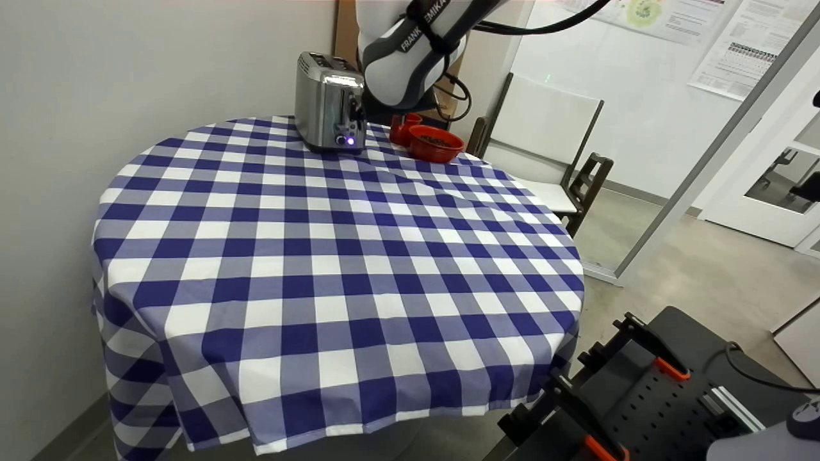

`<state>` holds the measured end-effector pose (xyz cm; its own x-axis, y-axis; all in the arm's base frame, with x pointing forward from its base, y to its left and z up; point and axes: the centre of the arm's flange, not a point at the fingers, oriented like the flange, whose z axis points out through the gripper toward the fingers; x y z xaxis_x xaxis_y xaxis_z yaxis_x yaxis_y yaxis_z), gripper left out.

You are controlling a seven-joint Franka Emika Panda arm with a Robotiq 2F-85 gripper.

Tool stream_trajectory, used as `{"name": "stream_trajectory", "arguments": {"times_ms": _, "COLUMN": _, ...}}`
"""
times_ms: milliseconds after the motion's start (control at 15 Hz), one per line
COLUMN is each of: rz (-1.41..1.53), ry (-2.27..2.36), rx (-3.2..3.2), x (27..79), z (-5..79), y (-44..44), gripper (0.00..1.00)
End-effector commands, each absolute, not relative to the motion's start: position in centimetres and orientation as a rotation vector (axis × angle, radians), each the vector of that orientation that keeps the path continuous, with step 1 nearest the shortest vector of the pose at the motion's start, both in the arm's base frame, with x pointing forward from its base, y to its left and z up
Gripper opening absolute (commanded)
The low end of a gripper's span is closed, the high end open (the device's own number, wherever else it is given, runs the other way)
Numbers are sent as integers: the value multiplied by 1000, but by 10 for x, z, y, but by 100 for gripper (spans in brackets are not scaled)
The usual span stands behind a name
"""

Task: Turn off the toaster

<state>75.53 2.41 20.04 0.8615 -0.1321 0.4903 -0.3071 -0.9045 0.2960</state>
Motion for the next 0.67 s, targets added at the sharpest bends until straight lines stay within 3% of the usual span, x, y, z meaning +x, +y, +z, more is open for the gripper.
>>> {"name": "stream_trajectory", "arguments": {"times_ms": 0, "rz": 700, "ry": -349, "rx": 2641, "x": 773, "z": 191, "y": 26, "gripper": 100}}
{"name": "stream_trajectory", "arguments": {"times_ms": 600, "rz": 735, "ry": -317, "rx": 2637, "x": 786, "z": 170, "y": 40, "gripper": 100}}
